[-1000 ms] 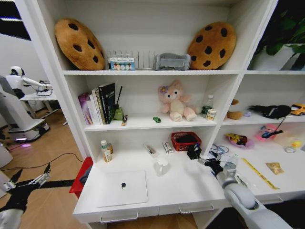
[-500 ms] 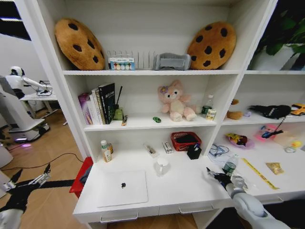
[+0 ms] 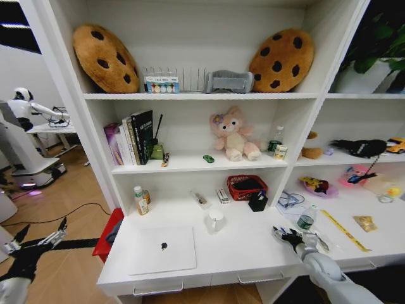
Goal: Organize the objects on the table.
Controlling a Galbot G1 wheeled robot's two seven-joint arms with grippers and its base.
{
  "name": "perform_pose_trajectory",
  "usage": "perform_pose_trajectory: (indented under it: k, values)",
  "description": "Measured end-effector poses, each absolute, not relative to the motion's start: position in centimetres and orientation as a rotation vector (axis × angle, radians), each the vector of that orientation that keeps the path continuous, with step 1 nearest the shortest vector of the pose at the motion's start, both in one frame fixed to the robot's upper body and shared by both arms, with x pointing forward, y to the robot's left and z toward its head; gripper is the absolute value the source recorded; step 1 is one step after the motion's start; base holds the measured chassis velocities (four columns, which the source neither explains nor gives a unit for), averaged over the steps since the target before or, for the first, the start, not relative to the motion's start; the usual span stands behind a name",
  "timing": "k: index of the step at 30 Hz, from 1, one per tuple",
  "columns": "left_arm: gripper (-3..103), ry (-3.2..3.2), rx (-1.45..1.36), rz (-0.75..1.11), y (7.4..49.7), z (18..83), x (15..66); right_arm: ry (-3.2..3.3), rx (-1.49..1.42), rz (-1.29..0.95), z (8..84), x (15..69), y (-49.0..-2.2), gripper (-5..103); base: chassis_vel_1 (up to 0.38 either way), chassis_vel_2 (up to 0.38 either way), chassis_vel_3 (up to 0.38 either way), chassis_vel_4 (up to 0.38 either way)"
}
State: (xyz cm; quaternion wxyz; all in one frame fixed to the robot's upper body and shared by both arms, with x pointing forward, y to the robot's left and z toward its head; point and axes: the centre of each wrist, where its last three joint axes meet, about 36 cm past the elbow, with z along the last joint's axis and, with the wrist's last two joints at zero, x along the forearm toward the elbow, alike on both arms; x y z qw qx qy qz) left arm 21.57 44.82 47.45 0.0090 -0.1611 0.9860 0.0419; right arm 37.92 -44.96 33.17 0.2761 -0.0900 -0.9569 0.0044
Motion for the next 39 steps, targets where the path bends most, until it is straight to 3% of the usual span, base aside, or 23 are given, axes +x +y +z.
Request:
perform_pose_trajectory:
  k: [1, 4, 8, 11, 13, 14, 16, 25, 39]
  values:
    - [100, 3.08, -0.503, 0.131, 44.8, 47.4, 21.6, -2.571, -0.242, 0.012, 33.2, 37.9, -45.0, 72, 0.0, 0.0, 0.0, 0.0]
    - [100, 3.08, -0.503, 0.131, 44.8, 47.4, 21.6, -2.57, -0.246, 0.015, 33.1, 37.9, -44.7, 56, 0.0, 0.0, 0.0, 0.0]
    - [100, 3.08, -0.503, 0.131, 44.8, 47.4, 21.6, -2.569, -0.265, 0.015, 33.0, 37.9, -44.7, 44, 0.0, 0.0, 0.0, 0.0]
    - [100, 3.08, -0.503, 0.131, 44.8, 47.4, 21.6, -2.57, -0.284, 0.02, 33.0, 37.9, -44.9, 28, 0.0, 0.0, 0.0, 0.0]
    - [100, 3.08, -0.503, 0.131, 44.8, 47.4, 21.6, -2.572, -0.285, 0.021, 33.1, 38.0, -44.8, 28, 0.0, 0.0, 0.0, 0.0]
    - [100, 3.08, -0.503, 0.131, 44.8, 47.4, 21.6, -2.576, -0.286, 0.023, 33.2, 38.0, -44.6, 18, 0.0, 0.0, 0.0, 0.0]
    - [100, 3.08, -0.503, 0.131, 44.8, 47.4, 21.6, -2.583, -0.283, 0.024, 33.4, 38.0, -44.4, 14, 0.0, 0.0, 0.0, 0.0]
    - [100, 3.08, -0.503, 0.131, 44.8, 47.4, 21.6, -2.698, -0.249, 0.124, 35.0, 38.8, -43.1, 13, 0.0, 0.0, 0.0, 0.0]
    - [100, 3.08, -0.503, 0.131, 44.8, 47.4, 21.6, -3.188, 0.098, 0.618, 37.6, 46.4, -41.5, 13, 0.0, 0.0, 0.0, 0.0]
